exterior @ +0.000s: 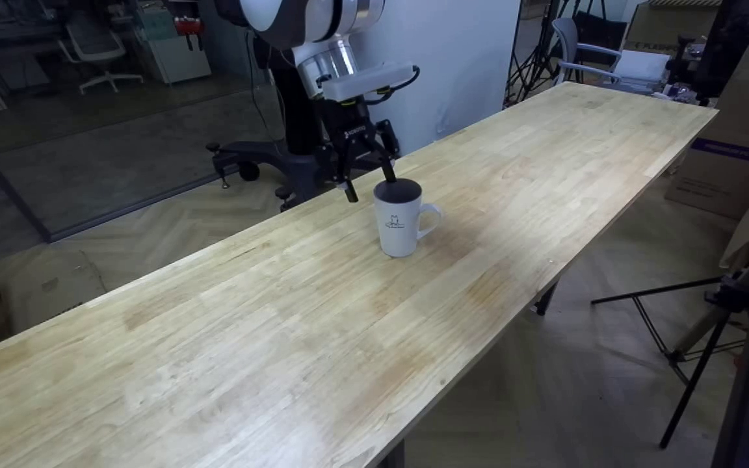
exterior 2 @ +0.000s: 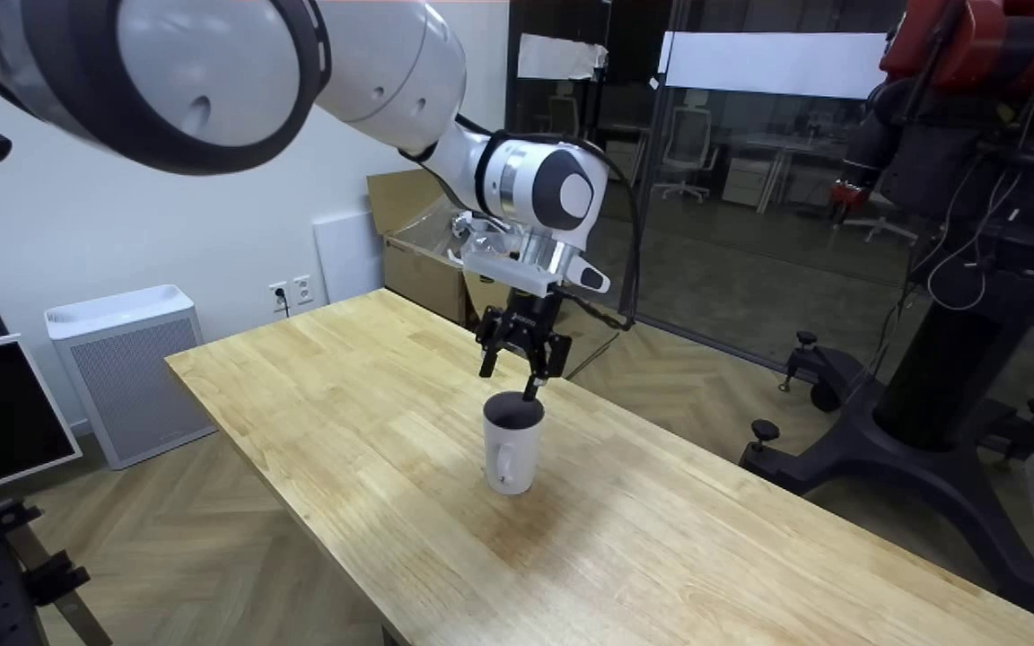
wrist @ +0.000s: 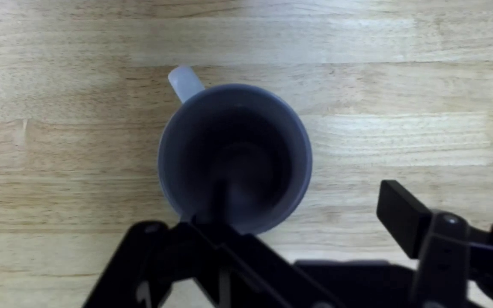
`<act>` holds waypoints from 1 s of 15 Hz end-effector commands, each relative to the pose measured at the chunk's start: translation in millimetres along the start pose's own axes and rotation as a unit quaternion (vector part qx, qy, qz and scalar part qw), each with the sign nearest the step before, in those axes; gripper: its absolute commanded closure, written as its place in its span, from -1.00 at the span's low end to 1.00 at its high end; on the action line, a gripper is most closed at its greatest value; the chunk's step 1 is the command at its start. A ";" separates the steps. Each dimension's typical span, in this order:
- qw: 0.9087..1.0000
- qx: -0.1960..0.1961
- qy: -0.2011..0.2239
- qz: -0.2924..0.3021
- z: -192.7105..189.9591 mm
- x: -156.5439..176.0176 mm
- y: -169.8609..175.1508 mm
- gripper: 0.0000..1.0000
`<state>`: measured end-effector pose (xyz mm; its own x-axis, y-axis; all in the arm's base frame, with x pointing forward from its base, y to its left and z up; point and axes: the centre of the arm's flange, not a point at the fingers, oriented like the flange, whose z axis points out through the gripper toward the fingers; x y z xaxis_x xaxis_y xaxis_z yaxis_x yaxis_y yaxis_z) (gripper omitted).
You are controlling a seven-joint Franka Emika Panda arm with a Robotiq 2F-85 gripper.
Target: Move the mug to the left
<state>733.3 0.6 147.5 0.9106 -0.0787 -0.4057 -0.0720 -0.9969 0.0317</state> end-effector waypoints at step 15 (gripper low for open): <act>0.994 -0.019 0.102 0.042 -92.2 -69.7 -128.5 -1.00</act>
